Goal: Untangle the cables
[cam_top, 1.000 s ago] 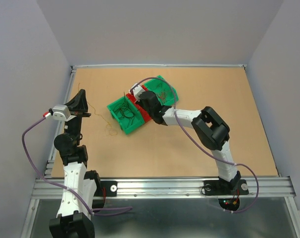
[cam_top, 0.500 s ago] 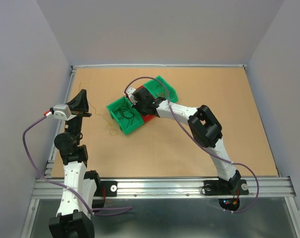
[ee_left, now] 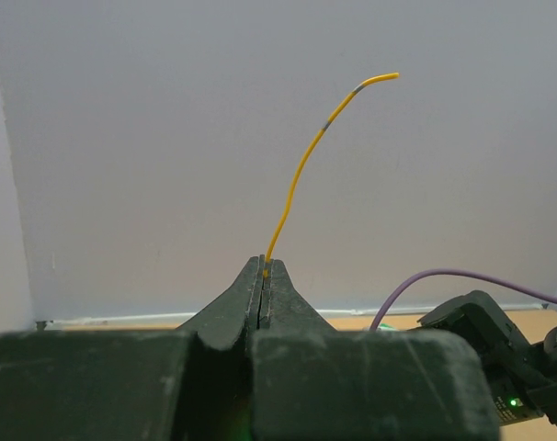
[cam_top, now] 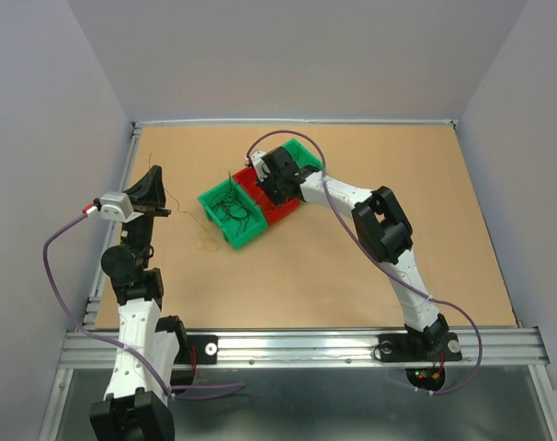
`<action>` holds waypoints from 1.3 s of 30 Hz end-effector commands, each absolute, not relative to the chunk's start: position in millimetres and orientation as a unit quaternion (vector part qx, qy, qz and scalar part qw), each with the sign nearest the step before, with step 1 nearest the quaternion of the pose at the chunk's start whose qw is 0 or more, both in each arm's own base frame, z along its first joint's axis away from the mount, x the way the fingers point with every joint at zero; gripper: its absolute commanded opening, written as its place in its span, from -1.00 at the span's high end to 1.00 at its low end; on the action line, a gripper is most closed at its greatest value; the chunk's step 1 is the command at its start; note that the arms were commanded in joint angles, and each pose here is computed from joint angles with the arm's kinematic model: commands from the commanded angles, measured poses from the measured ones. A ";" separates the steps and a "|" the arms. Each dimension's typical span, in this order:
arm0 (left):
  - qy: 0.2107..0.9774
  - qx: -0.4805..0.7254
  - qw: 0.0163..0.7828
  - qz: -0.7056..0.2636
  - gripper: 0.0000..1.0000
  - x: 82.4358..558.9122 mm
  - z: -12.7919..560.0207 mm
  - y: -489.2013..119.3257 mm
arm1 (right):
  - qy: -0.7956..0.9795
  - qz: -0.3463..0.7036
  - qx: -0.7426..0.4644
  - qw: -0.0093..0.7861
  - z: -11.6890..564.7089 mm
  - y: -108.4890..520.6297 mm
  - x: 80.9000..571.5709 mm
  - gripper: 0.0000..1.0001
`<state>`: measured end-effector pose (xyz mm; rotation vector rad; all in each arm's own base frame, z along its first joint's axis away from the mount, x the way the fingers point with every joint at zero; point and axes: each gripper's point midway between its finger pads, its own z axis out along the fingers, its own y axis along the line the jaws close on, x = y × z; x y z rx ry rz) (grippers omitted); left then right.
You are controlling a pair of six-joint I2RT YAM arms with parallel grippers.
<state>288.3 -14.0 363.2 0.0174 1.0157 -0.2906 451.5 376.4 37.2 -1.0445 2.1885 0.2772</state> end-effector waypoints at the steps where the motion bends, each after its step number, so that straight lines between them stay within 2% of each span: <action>1: 0.443 0.033 0.886 -0.134 0.97 275.7 395.6 -19.4 | 0.844 0.129 -0.399 0.335 44.5 388.7 446.2 0.88; 2: 0.444 0.032 0.886 -0.133 0.97 276.3 395.0 -19.0 | 0.842 0.133 -0.393 0.344 55.9 389.7 448.2 0.75; 5: 0.444 0.033 0.885 -0.134 0.97 276.2 394.9 -19.7 | 0.833 0.154 -0.383 0.367 85.2 399.3 450.7 0.53; 9: 0.444 0.033 0.886 -0.133 0.97 276.0 394.7 -19.8 | 0.826 0.173 -0.362 0.396 113.9 406.7 456.3 0.45; 10: 0.442 0.034 0.886 -0.133 0.97 275.2 395.4 -19.9 | 0.826 0.174 -0.355 0.401 117.4 407.2 457.8 0.37; 12: 0.442 0.034 0.887 -0.133 0.97 274.8 395.8 -20.0 | 0.826 0.174 -0.349 0.407 122.0 407.6 459.7 0.36; 17: 0.442 0.037 0.886 -0.135 0.97 274.3 395.2 -21.5 | 0.825 0.173 -0.334 0.422 134.7 404.9 461.4 0.07; 21: 0.442 0.036 0.886 -0.135 0.97 273.7 395.7 -21.3 | 0.820 0.178 -0.327 0.435 149.8 401.1 457.2 0.02; 27: 0.442 0.037 0.886 -0.136 0.97 273.7 395.7 -21.7 | 0.806 0.185 -0.314 0.466 176.0 396.5 454.8 -0.37; 30: 0.443 0.036 0.886 -0.136 0.97 274.8 395.3 -21.6 | 0.805 0.185 -0.308 0.471 178.5 397.2 457.4 -0.34; 32: 0.443 0.037 0.885 -0.136 0.97 275.2 394.9 -21.8 | 0.805 0.186 -0.307 0.471 177.6 398.4 458.5 -0.21; 39: 0.442 0.037 0.886 -0.136 0.97 274.1 395.3 -22.0 | 0.809 0.177 -0.304 0.471 164.0 403.5 469.6 -0.20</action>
